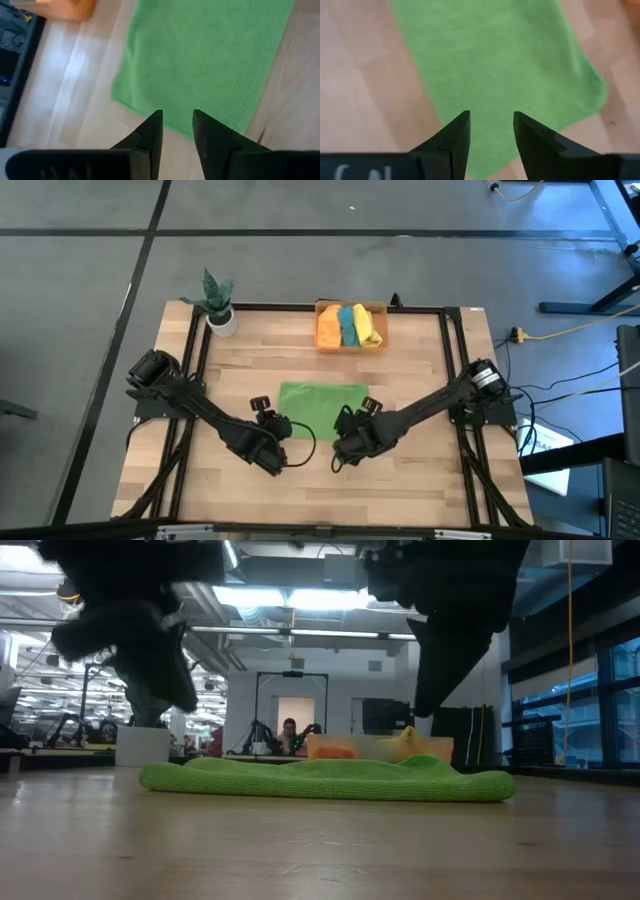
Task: Roll microfiber towels into tight, uniform cylinder then place into a basket
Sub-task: Roll the green microfiber towel
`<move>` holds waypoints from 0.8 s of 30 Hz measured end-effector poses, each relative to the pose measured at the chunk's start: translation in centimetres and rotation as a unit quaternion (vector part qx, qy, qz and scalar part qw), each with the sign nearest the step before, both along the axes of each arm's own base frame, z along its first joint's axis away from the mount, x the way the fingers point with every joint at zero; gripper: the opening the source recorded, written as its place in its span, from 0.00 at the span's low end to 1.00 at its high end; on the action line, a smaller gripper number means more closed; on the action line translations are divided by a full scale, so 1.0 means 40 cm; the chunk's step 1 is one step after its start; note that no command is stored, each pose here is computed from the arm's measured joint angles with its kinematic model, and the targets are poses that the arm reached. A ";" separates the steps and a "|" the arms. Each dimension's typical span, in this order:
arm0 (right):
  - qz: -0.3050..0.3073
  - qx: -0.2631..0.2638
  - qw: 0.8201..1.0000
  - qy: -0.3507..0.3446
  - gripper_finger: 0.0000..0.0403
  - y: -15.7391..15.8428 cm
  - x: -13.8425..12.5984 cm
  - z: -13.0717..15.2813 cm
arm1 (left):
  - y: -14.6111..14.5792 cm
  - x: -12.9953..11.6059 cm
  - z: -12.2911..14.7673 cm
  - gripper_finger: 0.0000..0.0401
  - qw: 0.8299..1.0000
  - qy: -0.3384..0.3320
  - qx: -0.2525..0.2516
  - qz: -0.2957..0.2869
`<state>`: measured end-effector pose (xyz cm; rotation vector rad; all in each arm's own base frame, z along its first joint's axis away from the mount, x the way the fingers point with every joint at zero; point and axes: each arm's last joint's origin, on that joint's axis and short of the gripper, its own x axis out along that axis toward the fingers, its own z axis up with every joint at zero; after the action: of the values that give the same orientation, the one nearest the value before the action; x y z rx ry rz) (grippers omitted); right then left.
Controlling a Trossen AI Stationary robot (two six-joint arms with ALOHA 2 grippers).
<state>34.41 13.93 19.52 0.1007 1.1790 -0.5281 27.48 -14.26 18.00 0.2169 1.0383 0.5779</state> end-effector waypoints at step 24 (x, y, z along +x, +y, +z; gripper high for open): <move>0.038 0.031 0.999 -0.018 0.38 0.053 0.037 -0.075 | 0.066 -0.004 -0.105 0.24 1.000 -0.017 0.002 -0.006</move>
<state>35.89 16.04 16.52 0.1183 1.1602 -0.4211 27.30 -11.61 13.78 0.2154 1.0019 0.5717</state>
